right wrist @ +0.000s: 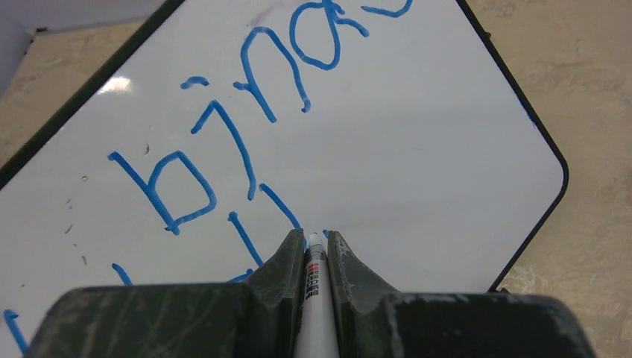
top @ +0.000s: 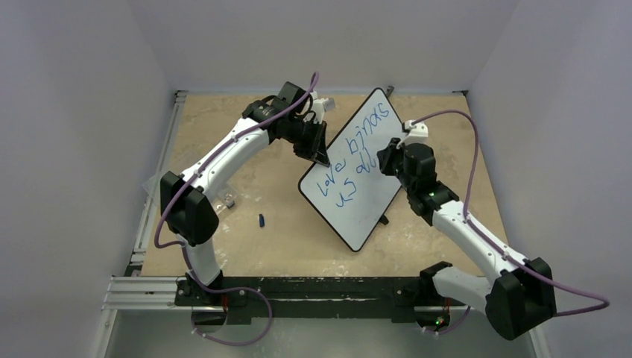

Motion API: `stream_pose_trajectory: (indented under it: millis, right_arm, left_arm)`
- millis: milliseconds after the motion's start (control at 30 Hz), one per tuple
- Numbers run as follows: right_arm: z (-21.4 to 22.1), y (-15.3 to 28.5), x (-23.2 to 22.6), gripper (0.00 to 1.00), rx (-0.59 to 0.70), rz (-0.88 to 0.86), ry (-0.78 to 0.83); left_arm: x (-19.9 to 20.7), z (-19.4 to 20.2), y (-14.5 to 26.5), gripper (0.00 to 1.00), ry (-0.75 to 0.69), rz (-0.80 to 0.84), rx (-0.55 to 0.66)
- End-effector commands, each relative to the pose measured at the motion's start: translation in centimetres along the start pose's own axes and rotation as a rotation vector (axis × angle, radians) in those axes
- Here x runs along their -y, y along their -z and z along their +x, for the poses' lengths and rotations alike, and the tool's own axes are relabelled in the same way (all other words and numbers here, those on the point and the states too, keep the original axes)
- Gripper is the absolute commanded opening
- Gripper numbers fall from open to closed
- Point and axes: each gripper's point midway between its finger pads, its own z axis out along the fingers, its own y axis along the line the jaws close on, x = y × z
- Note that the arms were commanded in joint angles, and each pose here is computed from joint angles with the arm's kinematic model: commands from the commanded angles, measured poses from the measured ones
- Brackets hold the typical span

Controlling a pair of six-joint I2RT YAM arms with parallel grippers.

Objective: Write a sentence on the whiteboard

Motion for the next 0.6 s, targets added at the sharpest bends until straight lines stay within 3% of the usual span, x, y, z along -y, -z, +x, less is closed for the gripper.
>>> stream_pose_trajectory:
  millis: [0,567]
  right_arm:
    - [-5.2,2.3,-1.8,0.00,0.121,-0.063,-0.033]
    - [-8.0,6.1,-1.6,0.00,0.220,-0.072,-0.070]
  left_arm:
    - [-2.1,1.6,-0.9,0.00,-0.108,-0.120,-0.046]
    - [-1.9,1.1,-1.8,0.00,-0.063,-0.103,-0.044]
